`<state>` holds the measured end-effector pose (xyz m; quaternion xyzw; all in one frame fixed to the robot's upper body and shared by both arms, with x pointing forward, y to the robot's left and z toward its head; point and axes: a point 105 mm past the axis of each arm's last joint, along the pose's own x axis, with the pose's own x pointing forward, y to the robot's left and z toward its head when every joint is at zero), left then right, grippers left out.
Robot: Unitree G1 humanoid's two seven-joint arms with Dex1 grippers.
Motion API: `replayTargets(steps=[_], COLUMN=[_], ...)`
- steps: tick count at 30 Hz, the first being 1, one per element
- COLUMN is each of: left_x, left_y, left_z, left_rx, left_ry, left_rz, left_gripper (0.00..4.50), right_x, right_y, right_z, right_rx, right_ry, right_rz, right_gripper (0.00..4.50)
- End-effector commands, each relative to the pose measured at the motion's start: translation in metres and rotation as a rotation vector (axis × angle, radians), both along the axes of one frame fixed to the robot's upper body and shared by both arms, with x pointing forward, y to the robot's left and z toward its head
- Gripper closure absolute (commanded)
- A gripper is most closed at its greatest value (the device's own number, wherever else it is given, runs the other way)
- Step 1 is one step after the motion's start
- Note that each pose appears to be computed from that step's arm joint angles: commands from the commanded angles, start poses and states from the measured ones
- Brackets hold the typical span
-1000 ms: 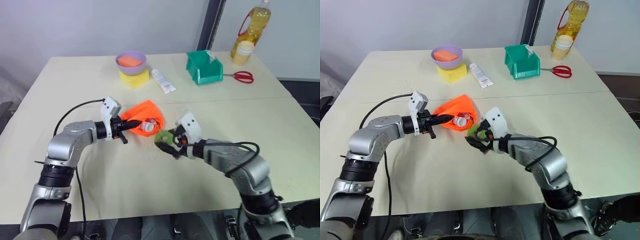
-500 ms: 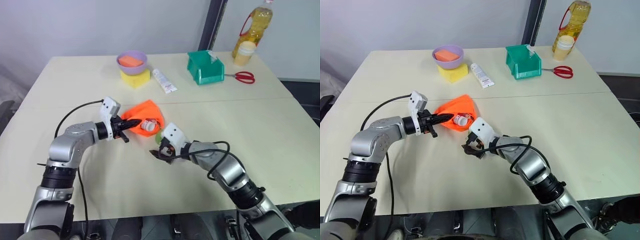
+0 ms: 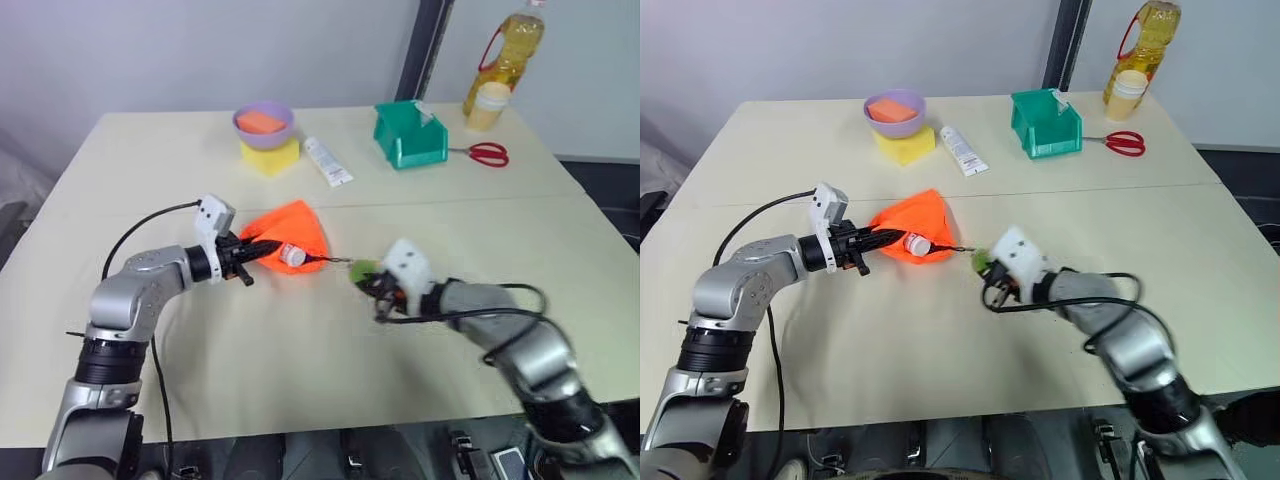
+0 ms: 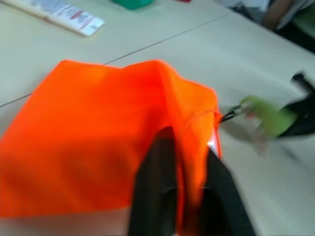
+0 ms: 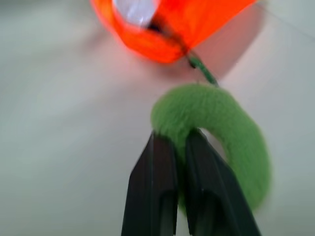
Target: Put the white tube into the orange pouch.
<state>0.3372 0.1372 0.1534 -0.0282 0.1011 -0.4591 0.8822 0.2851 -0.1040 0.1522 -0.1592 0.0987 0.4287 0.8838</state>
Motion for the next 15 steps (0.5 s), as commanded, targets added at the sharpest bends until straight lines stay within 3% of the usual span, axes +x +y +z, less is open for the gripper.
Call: replayTargets(steps=[1, 4, 15], left_x=[-0.011, -0.006, -0.029], left_y=[0.000, 0.002, -0.036], left_z=[0.008, 0.012, 0.045], left_rx=[0.044, 0.057, 0.057], left_ry=[-0.054, -0.092, -0.263], left_rz=[-0.074, -0.055, -0.276], left_gripper=[2.08, 0.57, 0.57], right_x=[-0.027, -0.038, -0.043], right_y=[-0.006, -0.009, -0.001], right_z=[0.040, 0.059, 0.053], right_rx=[0.083, 0.164, 0.185], right_ry=[-0.061, -0.059, -0.009], right_rz=[0.102, 0.145, 0.165], right_gripper=[4.50, 4.50, 4.50])
